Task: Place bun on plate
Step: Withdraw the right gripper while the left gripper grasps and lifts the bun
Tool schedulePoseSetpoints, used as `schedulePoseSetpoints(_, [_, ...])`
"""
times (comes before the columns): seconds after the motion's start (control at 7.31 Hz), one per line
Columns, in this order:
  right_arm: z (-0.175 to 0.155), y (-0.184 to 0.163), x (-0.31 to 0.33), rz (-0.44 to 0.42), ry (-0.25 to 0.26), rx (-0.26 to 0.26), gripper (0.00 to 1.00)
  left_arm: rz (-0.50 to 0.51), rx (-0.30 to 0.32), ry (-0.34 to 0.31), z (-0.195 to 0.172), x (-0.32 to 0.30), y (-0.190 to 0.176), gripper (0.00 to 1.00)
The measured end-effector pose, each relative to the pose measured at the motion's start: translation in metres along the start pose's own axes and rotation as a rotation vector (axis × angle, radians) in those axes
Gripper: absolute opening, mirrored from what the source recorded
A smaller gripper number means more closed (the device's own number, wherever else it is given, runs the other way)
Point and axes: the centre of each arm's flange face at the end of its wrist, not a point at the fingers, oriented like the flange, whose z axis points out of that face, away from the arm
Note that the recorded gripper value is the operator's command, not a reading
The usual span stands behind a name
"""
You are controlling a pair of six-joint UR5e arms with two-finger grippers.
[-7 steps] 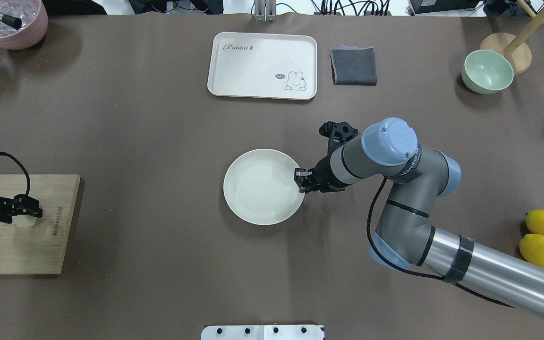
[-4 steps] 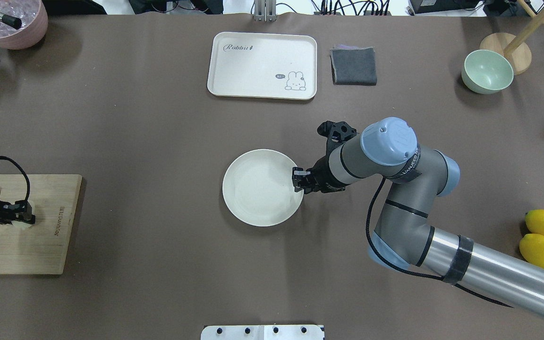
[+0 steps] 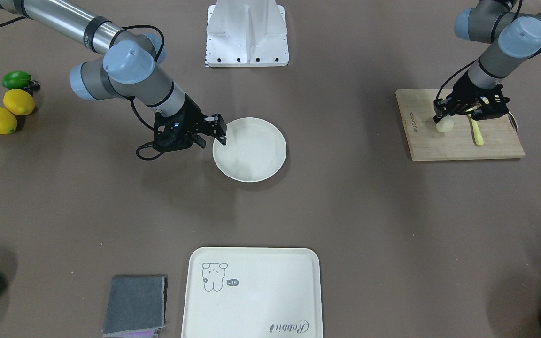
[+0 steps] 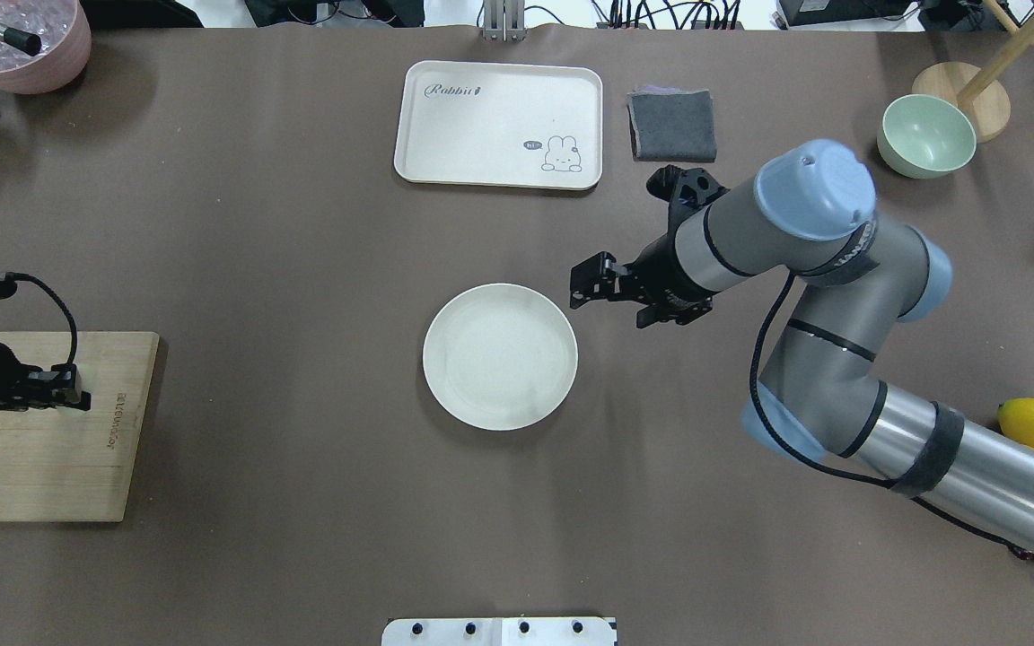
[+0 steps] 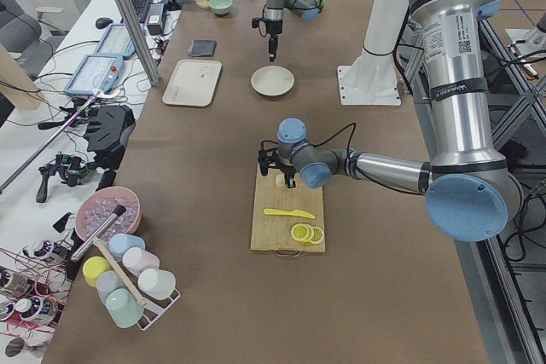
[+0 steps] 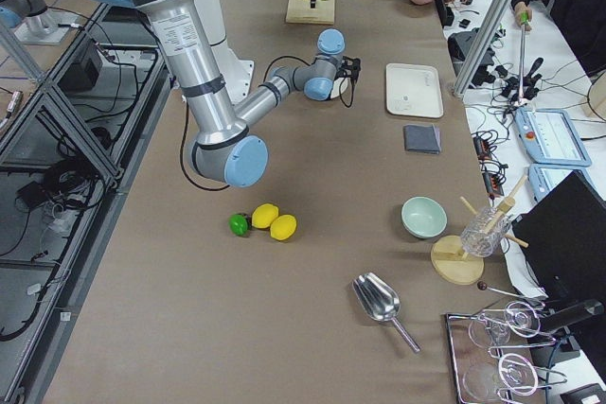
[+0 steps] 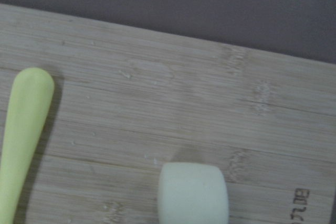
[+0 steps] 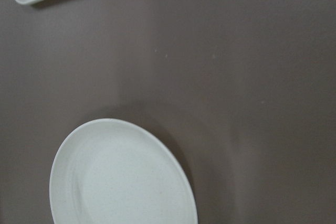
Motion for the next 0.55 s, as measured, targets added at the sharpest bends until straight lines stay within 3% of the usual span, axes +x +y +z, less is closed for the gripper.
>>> schedulePoseSetpoints(0.27, [-0.041,-0.031,0.047,-0.032,0.024,0.015,1.00,-0.030,0.007,0.042,-0.014,0.104,-0.024,0.24])
schedulePoseSetpoints(0.55, [-0.065,-0.046,0.106,-0.082,0.074,0.039,1.00,-0.076,0.019,0.042,-0.006,0.249,-0.013,0.24])
